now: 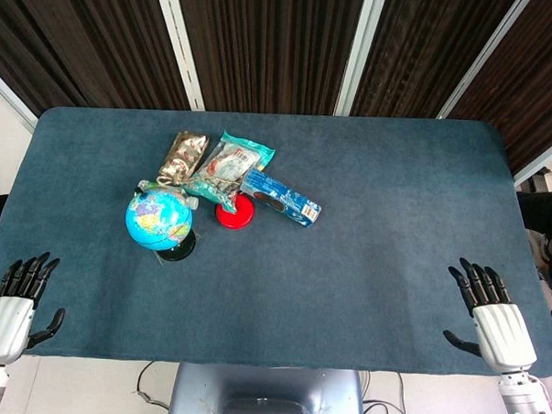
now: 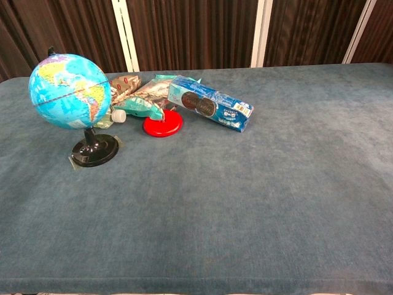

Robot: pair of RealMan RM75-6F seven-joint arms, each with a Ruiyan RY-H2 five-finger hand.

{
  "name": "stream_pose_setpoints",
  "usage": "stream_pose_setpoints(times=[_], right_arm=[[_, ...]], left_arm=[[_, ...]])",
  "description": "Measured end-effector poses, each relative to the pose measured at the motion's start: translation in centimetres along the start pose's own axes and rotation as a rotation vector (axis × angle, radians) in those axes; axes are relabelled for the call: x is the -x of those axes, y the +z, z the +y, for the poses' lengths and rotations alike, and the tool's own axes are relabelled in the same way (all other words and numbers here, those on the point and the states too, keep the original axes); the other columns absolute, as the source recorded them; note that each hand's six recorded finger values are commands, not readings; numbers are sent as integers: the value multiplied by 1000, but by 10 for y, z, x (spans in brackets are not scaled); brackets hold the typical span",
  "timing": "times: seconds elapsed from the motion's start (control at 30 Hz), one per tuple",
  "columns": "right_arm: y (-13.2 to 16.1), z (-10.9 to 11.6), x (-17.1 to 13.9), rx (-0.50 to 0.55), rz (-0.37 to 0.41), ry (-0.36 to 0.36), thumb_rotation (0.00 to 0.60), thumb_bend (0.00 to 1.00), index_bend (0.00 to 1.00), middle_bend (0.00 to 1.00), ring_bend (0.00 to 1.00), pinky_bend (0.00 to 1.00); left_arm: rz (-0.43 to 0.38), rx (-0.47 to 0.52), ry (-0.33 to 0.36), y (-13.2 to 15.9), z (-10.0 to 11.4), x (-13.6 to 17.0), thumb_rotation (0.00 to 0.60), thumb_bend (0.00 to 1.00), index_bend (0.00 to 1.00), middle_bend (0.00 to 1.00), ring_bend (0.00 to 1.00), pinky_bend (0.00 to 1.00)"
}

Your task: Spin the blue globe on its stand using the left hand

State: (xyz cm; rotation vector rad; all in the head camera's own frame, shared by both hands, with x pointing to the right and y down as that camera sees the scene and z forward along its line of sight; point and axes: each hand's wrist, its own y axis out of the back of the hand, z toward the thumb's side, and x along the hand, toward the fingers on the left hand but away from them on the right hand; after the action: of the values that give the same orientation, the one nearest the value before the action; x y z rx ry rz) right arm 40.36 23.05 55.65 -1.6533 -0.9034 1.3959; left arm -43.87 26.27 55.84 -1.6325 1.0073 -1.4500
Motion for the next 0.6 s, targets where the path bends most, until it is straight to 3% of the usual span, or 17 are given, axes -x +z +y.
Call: stream_pose_setpoints(times=[0.37, 0.47, 0.6], right_arm=[[3, -1, -1, 2, 14, 4, 600, 151, 0, 0, 0, 0], [2, 1, 0, 9, 10, -3, 600, 150, 0, 0, 0, 0], [0, 1, 1, 11, -1, -6, 600, 150, 0, 0, 0, 0]], left_arm=[[-1, 44, 17, 2, -2, -4, 600, 376, 0, 0, 0, 24], [-5, 119, 42, 4, -4, -10, 600, 359, 0, 0, 0, 23], [-19, 289, 85, 9, -7, -24, 600, 346, 0, 0, 0, 20]])
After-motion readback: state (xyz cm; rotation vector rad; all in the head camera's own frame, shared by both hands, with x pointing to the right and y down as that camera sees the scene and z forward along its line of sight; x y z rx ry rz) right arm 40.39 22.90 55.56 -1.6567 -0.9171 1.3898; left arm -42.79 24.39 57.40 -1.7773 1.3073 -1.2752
